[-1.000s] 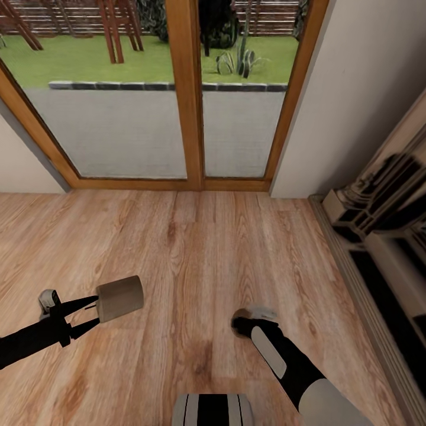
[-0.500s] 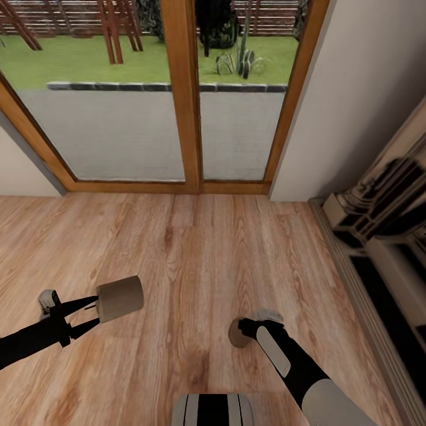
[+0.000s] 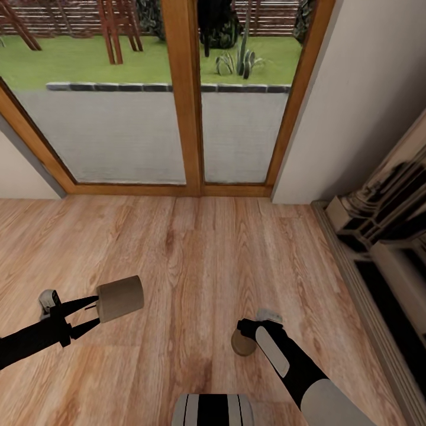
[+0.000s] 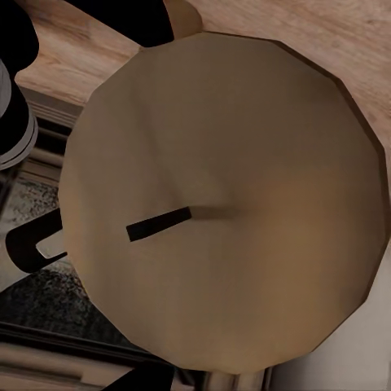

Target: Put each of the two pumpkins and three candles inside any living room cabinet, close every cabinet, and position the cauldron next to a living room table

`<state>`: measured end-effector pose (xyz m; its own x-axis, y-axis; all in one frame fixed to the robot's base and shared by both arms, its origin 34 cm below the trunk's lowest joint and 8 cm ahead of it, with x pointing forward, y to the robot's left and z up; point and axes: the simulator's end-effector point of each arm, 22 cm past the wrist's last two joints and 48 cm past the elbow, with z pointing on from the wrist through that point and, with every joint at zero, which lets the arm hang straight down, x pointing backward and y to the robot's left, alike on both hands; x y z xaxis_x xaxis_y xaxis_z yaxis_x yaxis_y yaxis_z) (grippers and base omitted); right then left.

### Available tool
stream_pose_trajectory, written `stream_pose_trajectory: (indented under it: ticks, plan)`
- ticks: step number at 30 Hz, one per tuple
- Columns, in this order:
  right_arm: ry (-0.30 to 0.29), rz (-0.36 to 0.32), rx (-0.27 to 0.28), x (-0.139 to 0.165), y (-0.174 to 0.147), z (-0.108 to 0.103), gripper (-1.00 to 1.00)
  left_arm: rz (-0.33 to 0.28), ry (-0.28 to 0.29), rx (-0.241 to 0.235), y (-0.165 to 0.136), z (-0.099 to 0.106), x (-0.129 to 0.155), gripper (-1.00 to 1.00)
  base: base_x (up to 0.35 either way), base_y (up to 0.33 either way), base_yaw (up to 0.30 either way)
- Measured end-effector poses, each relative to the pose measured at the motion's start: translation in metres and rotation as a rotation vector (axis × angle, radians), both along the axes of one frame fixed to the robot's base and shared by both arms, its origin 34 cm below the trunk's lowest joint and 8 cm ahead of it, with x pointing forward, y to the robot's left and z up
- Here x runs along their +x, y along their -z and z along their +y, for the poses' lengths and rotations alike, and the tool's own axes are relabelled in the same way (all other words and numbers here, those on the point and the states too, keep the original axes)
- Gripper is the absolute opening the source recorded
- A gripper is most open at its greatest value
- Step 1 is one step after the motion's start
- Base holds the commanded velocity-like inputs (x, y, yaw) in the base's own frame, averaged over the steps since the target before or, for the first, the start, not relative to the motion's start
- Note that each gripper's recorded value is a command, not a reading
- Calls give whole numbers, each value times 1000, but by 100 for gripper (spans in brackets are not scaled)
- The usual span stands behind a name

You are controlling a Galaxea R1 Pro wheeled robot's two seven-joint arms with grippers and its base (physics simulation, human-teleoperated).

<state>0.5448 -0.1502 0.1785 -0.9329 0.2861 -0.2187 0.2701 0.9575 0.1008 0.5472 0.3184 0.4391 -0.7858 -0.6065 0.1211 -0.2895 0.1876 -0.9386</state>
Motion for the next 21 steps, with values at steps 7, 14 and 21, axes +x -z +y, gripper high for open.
stream_pose_trajectory:
  ticks: [7, 14, 21]
  plan:
    - [0, 5, 1, -2, 2, 1, 100, 5, 2, -1, 2, -1, -1, -100, 4, 3, 0]
    - [-1, 33, 4, -11, 15, 3, 100, 33, 4, 2, 16, 0, -3, -100, 0, 0, 0]
    - [-4, 56, 4, -19, 27, 4, 100, 24, -8, -56, 15, -2, -4, -100, 0, 0, 0]
